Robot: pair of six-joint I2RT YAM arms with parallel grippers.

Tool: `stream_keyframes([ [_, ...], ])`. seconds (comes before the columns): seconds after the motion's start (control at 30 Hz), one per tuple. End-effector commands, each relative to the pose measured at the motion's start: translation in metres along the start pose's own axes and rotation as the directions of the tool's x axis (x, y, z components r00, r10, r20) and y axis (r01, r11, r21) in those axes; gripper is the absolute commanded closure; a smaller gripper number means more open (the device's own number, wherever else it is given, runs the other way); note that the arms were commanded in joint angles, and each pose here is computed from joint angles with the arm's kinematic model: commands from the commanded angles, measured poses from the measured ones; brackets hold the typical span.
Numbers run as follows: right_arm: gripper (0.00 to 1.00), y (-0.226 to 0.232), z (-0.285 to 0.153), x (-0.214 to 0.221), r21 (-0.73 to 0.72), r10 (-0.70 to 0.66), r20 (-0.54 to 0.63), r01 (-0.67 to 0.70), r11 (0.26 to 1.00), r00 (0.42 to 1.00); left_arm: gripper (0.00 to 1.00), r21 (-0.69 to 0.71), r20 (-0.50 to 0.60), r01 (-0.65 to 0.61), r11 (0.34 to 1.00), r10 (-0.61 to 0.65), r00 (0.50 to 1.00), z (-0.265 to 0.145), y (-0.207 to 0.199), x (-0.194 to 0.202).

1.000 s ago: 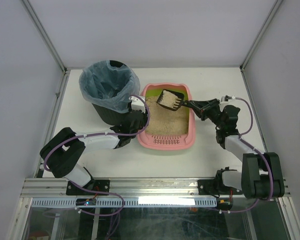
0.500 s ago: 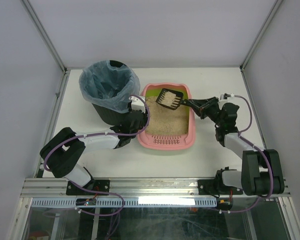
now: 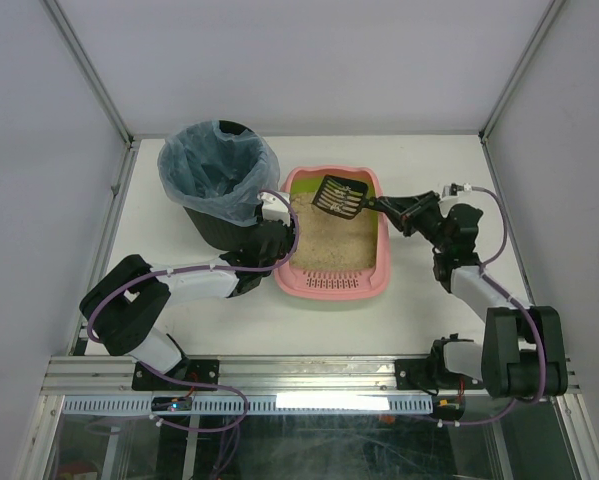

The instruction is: Clean the litter box

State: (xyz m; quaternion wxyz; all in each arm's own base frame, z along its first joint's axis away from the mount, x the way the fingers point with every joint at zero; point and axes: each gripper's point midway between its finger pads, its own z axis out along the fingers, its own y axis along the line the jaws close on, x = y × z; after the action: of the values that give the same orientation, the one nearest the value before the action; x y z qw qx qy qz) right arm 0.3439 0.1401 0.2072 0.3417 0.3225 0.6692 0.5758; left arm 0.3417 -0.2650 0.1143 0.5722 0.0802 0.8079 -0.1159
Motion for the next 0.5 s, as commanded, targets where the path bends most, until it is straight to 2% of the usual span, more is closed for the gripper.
stream_keyframes([
  [0.0, 1.00, 0.028, -0.004, -0.009, -0.091, -0.049, 0.012, 0.050, 0.995, 0.999, 0.57, 0.166, 0.029, 0.049, 0.985, -0.054, 0.998, -0.006, -0.044, -0.017],
  [0.03, 1.00, 0.020, -0.013, -0.021, -0.073, 0.004, 0.084, 0.002, 0.997, 0.996, 0.57, 0.167, 0.027, 0.047, 0.985, -0.053, 0.998, -0.006, -0.045, -0.017],
  [0.07, 1.00, 0.017, -0.014, -0.025, -0.057, -0.014, 0.105, 0.020, 0.998, 0.994, 0.57, 0.166, 0.024, 0.046, 0.985, -0.051, 0.998, -0.005, -0.045, -0.016],
  [0.13, 1.00, 0.032, 0.000, 0.004, -0.076, -0.124, -0.046, 0.120, 0.990, 0.991, 0.57, 0.163, 0.026, 0.048, 0.985, -0.053, 0.998, -0.006, -0.044, -0.016],
  [0.17, 1.00, 0.035, 0.001, 0.015, -0.096, -0.134, -0.103, 0.124, 0.988, 0.986, 0.57, 0.163, 0.028, 0.048, 0.986, -0.054, 0.998, -0.006, -0.043, -0.016],
  [0.2, 1.00, 0.034, -0.003, 0.008, -0.096, -0.099, -0.070, 0.092, 0.991, 0.993, 0.57, 0.165, 0.028, 0.048, 0.985, -0.053, 0.998, -0.006, -0.044, -0.016],
  [0.27, 1.00, 0.021, -0.013, -0.017, -0.052, -0.046, 0.066, 0.049, 0.997, 0.997, 0.57, 0.167, 0.022, 0.046, 0.985, -0.051, 0.998, -0.005, -0.045, -0.015],
  [0.3, 1.00, 0.023, -0.011, -0.015, -0.032, -0.102, 0.048, 0.103, 0.994, 0.994, 0.57, 0.165, 0.021, 0.046, 0.985, -0.050, 0.999, -0.005, -0.045, -0.015],
  [0.37, 1.00, 0.031, 0.000, 0.010, -0.033, -0.194, -0.090, 0.192, 0.981, 0.977, 0.57, 0.160, 0.028, 0.048, 0.986, -0.053, 0.998, -0.006, -0.043, -0.017],
  [0.43, 1.00, 0.025, -0.003, 0.003, 0.023, -0.209, -0.040, 0.210, 0.978, 0.977, 0.57, 0.163, 0.027, 0.047, 0.985, -0.052, 0.998, -0.005, -0.044, -0.015],
  [0.47, 1.00, 0.017, -0.007, -0.006, 0.097, -0.241, 0.004, 0.240, 0.966, 0.970, 0.57, 0.166, 0.025, 0.046, 0.985, -0.051, 0.998, -0.005, -0.045, -0.015],
])
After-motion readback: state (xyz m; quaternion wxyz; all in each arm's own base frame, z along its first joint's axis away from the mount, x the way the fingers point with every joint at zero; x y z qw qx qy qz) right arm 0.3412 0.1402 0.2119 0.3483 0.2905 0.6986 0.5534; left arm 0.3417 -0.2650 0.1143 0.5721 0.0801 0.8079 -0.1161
